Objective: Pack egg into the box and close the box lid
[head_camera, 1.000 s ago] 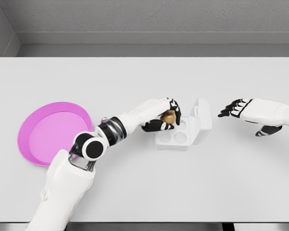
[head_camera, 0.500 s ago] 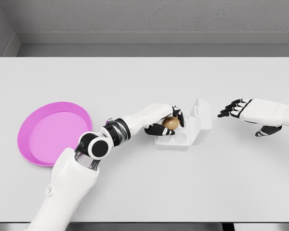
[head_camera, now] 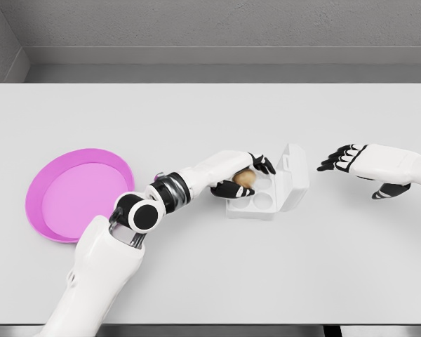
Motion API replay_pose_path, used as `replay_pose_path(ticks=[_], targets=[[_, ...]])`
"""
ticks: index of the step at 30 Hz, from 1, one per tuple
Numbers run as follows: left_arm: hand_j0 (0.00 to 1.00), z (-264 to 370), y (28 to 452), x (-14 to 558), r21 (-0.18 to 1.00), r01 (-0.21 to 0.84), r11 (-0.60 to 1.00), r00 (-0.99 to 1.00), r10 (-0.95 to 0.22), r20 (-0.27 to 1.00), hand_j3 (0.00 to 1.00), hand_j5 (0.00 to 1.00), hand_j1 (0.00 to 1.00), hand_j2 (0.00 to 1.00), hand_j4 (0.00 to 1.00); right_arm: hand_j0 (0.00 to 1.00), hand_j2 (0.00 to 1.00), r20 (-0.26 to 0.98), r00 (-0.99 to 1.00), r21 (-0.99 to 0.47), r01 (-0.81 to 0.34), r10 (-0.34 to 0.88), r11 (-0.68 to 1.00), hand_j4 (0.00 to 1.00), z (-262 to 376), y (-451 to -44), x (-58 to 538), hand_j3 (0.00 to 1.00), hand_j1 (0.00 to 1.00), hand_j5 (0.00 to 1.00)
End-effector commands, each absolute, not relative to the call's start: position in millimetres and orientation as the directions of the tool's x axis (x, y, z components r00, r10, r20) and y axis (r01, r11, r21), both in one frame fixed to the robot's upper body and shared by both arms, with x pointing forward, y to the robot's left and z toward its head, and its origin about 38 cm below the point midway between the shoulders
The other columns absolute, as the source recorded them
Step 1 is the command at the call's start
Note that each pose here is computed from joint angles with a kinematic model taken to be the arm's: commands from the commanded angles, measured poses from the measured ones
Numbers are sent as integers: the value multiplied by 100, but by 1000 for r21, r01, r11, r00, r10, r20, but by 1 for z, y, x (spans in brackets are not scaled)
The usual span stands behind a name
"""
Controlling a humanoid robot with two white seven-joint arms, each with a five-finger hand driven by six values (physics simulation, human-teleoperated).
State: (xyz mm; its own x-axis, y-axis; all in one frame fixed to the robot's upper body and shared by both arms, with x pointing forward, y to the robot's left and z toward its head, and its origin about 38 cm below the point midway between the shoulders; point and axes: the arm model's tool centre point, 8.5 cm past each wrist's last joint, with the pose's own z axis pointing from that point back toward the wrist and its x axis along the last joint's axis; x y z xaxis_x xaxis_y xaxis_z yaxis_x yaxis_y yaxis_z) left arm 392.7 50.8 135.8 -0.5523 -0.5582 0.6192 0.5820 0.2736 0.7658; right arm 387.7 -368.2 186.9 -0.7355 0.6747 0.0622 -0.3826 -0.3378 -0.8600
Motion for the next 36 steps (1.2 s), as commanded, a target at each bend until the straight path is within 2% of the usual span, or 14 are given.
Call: replay_pose_path(ticks=[1,12,15,16,17,19,24,28,30,36], targets=[[70,137,51,393,765,582,276,-553,-555,621,70,70,70,70,70,100,100,67,-733,-861,-386,677,-333,100,187,-369,387,100,100,100],[76,138,53,393,767,576,283,-552,-558,620,76,76,76,76,76,100,100,66,-734,-862,-383,676,-332,100,188,-368,388,100,100,100],[86,143,55,394,772,566,291,-554,-559,617,86,86,86,86,86,100,100,64,-735,-862,-382,675,-333,100,188,-368,388,100,100,100],[97,148,55,394,777,555,297,-560,-557,613,97,97,97,97,97,100,100,65,-735,-863,-381,675,-332,100,188,-368,388,100,100,100],[100,156,60,396,784,537,313,-564,-557,609,100,100,100,100,100,100,100,64,-735,-862,-381,675,-333,100,188,-368,388,100,100,100],[100,169,66,396,793,506,338,-576,-552,603,100,100,100,100,100,100,100,64,-735,-862,-382,675,-333,100,188,-368,388,100,100,100],[100,207,113,393,818,379,433,-583,-575,574,100,100,100,100,100,100,100,62,-754,-869,-363,654,-336,100,191,-358,386,100,100,100],[100,218,175,402,803,334,494,-561,-580,590,100,100,100,100,100,100,100,60,-772,-874,-346,632,-340,100,194,-349,383,100,100,100],[100,231,205,399,811,264,522,-613,-558,559,100,100,100,100,100,100,100,61,-780,-876,-341,623,-341,100,194,-346,381,100,100,100],[100,220,284,350,788,97,608,-711,-512,482,100,100,100,100,100,100,100,54,-804,-885,-313,592,-344,100,200,-334,377,100,100,100]])
